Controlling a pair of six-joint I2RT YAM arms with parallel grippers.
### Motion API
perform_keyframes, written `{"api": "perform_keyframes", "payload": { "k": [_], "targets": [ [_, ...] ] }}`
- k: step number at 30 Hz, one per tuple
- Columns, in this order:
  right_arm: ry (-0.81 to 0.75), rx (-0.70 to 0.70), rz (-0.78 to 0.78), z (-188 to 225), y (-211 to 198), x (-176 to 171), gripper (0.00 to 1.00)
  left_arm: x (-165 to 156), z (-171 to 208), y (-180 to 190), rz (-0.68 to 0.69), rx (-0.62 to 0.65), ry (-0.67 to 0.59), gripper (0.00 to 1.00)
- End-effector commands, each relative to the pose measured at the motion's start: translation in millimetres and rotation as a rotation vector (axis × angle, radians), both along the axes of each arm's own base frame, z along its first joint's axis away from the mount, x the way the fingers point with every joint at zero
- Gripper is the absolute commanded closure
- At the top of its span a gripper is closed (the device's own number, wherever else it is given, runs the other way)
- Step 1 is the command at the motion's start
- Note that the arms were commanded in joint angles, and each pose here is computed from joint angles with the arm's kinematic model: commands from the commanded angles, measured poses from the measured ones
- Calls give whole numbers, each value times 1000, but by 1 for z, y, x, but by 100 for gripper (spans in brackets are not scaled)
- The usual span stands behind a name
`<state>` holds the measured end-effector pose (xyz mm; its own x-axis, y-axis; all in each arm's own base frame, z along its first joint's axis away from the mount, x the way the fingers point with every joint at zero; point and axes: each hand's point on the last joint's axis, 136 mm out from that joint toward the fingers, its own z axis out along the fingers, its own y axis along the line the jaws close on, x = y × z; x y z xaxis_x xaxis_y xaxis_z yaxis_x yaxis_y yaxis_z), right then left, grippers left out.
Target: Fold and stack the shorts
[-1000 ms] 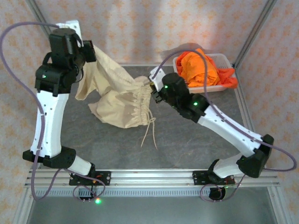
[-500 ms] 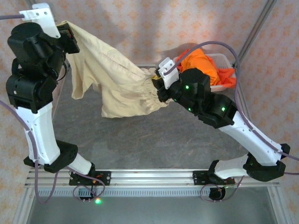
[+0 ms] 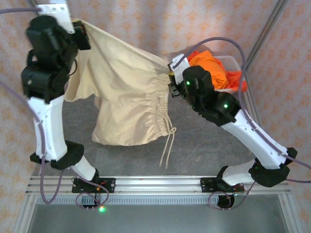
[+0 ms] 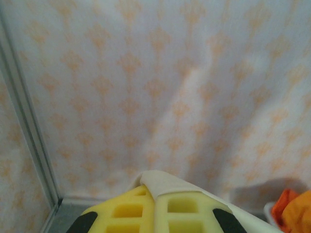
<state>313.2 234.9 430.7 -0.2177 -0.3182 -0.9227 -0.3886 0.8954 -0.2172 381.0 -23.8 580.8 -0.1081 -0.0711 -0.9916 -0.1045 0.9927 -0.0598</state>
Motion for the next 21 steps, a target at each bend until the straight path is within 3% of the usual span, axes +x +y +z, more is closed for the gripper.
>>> {"api": "perform_keyframes", "payload": {
  "k": [1, 9, 13, 16, 21],
  "targets": [
    [115, -41, -148, -53, -28, 29, 100, 58, -52, -7, 10, 50, 119, 100],
    [314, -60, -296, -169, -52, 93, 100, 181, -201, -39, -25, 34, 365, 95],
    [381, -37, -353, -204, -56, 127, 100, 225, -248, -54, -51, -7, 393, 80],
    [416, -44, -390, -216, -58, 154, 95, 241, -258, -58, -53, -18, 387, 56],
    [474, -20, -444, -213, -60, 189, 82, 211, -231, -54, -40, -77, 394, 35]
  ]
}}
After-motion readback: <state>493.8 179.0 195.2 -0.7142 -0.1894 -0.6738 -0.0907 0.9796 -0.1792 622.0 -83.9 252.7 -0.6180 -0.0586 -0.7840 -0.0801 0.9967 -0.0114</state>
